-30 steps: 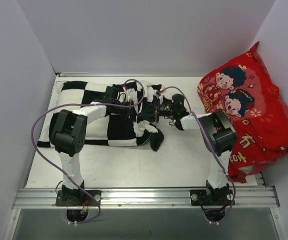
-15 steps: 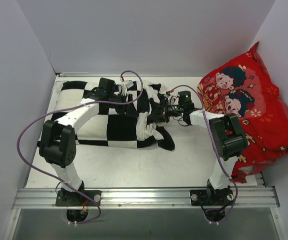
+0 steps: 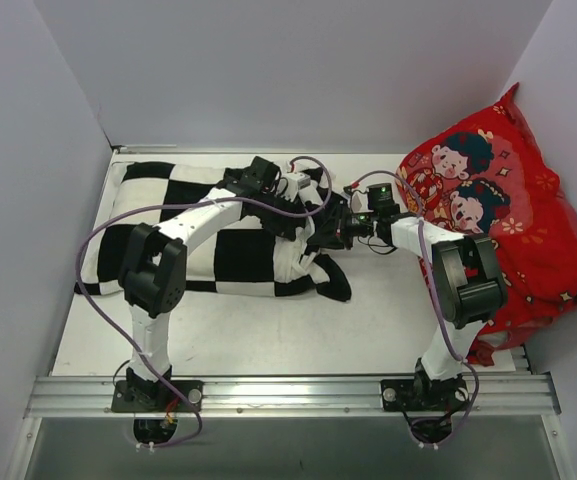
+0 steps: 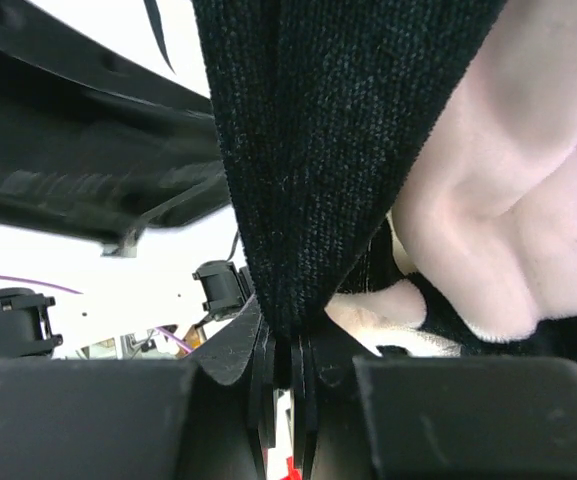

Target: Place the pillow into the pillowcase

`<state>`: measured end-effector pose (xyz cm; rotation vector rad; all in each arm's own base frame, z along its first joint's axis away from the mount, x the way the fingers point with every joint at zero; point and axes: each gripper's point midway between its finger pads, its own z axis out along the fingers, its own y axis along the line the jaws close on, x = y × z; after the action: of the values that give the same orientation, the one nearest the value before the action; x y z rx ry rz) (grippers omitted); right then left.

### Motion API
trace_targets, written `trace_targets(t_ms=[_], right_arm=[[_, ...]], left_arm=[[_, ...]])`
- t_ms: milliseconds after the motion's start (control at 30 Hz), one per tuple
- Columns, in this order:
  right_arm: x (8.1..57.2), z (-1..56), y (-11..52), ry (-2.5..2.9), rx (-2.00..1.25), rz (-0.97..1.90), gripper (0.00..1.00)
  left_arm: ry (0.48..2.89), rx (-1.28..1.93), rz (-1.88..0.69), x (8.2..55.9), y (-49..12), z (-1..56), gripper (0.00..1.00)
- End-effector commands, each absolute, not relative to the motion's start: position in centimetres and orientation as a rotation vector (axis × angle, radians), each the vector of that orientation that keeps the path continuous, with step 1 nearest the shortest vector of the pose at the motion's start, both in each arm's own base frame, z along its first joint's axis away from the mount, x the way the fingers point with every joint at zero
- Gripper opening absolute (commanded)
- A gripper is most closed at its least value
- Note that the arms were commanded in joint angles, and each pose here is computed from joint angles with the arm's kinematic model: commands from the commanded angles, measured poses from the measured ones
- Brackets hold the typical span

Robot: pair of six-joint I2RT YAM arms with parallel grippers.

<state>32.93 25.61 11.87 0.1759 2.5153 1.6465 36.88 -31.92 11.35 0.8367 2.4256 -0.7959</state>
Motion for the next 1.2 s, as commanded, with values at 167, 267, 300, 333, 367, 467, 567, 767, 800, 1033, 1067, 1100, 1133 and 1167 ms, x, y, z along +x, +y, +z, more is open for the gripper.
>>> trace_targets(t_ms=[167,267,300,333,367,467,567,767,800,1033,1067,1100,1133,1167], right_arm=[[32.6,13.6,25.3,2.494,0.096,1.641,0.00],[32.4,13.0,25.2,2.509,0.081,1.615,0.00],[32.5,12.9,25.1,2.508,0.059,1.601,0.00],[32.5,12.8,25.1,2.512,0.057,1.594,0.00],[32.5,12.6,25.0,2.521,0.061,1.589,0.00],[33.3,12.9,25.6,2.508,0.036,1.577,0.00],[35.0,14.0,27.6,2.451,-0.018,1.590,0.00],[34.3,17.5,33.2,2.356,-0.112,1.809,0.00],[33.4,16.8,33.8,2.384,-0.123,1.821,0.00],[29.0,5.4,33.4,2.766,-0.094,1.705,0.04],[29.3,5.5,33.1,2.762,-0.082,1.717,0.20],[29.8,6.1,33.0,2.747,-0.062,1.735,0.26],[30.1,7.4,32.7,2.709,-0.077,1.757,0.34],[30.2,8.2,32.3,2.683,-0.088,1.763,0.47]], left_arm=[[2.430,0.726,-1.132,37.0,-28.4,15.0,0.00],[2.201,0.636,-1.401,37.5,-26.3,20.5,0.00],[2.110,0.630,-1.437,36.9,-25.6,22.9,0.00],[2.131,0.530,-1.528,36.1,-25.1,22.5,0.00],[2.019,0.576,-1.577,36.2,-24.4,23.9,0.00],[2.013,0.566,-1.677,34.3,-24.0,23.1,0.00],[2.022,0.577,-1.692,33.3,-24.4,21.6,0.00],[1.950,0.573,-1.678,35.1,-25.4,22.5,0.00],[1.929,0.568,-1.684,35.5,-25.6,23.2,0.00],[1.817,0.696,-1.689,35.6,-27.8,28.0,0.00],[1.814,0.722,-1.704,35.0,-28.6,28.0,0.00],[1.815,0.730,-1.706,34.8,-28.9,27.8,0.00],[1.825,0.732,-1.712,34.5,-29.2,27.2,0.00],[1.838,0.740,-1.722,34.0,-29.8,26.6,0.00]])
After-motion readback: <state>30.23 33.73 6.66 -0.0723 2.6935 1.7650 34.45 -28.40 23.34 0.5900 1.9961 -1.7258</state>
